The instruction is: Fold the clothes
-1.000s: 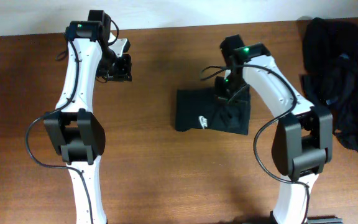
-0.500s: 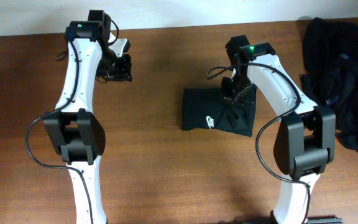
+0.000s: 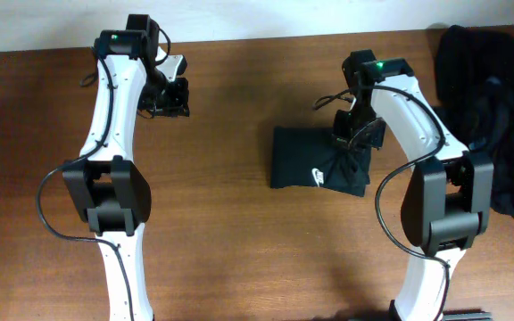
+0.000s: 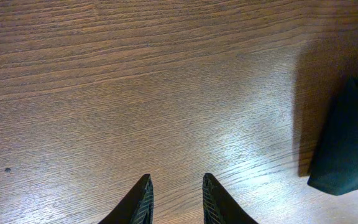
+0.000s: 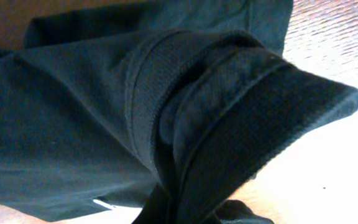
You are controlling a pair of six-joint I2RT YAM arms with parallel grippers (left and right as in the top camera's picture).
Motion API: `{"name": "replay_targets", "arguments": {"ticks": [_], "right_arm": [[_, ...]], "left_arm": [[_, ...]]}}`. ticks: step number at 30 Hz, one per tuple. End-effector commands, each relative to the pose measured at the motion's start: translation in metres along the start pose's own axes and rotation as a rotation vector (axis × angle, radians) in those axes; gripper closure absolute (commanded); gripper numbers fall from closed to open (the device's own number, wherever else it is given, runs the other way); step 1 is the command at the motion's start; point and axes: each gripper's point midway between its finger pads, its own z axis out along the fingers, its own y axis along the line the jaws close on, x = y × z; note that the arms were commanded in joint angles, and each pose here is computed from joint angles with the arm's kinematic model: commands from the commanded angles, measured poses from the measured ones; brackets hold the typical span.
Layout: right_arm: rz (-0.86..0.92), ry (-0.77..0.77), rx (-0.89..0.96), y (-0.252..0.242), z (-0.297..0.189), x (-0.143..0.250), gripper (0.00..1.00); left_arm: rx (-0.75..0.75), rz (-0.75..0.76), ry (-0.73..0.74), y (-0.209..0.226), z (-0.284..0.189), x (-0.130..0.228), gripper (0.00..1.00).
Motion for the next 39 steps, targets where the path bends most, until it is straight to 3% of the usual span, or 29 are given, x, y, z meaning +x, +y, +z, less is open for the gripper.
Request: {"name": "replay_targets", "arguments": {"ticks": [1,7,9,11,12,19,23,29,31,34,36,39], "right_arm": [[0.009,-0.063,0.002,-0.002,-0.019,-0.007,0.96],[0.013,-0.061,0.018,-0.005,-0.016,-0.006,0.96],[0.013,-0.055,0.021,-0.006,-0.015,-0.005,0.88],[0.013,-0.049,0.027,-0.007,-0.013,-0.003,0.59],[0.013,-0.048,0.029,-0.008,-0.013,-0.003,0.52],[0.013,-0.075,0.090,-0.018,-0.014,-0.007,0.39],[-0.135,-0.107,0.021,-0.003,-0.022,-0.015,0.36],[-0.338,-0.112,-0.200,0.037,-0.044,-0.009,0.40],[-0.344,-0.101,-0.205,0.038,-0.041,-0.008,0.53],[-0.341,-0.082,-0.199,0.036,-0.032,-0.006,0.96],[-0.341,-0.071,-0.196,0.035,-0.024,-0.004,0.96],[-0.415,-0.056,-0.238,0.044,-0.012,0.002,0.96]], "left_arm": [[0.016,-0.009,0.008,-0.002,0.003,0.001,0.73],[0.016,-0.010,0.014,-0.002,0.003,0.003,0.73],[0.016,-0.010,0.015,-0.002,0.003,0.003,0.73],[0.016,-0.010,0.014,-0.002,0.003,0.003,0.73],[0.016,-0.010,0.014,-0.002,0.003,0.003,0.73],[0.062,-0.004,-0.011,-0.010,0.002,-0.003,0.73],[0.173,0.030,-0.097,-0.033,-0.008,-0.023,0.73],[0.187,0.094,-0.096,-0.067,-0.007,-0.022,0.73],[0.181,0.128,-0.080,-0.084,-0.002,-0.018,0.77],[0.187,0.192,-0.070,-0.115,0.005,-0.013,0.90],[0.194,0.241,-0.066,-0.139,0.012,-0.010,0.99],[0.110,0.267,-0.060,-0.154,0.025,-0.006,0.99]]}}
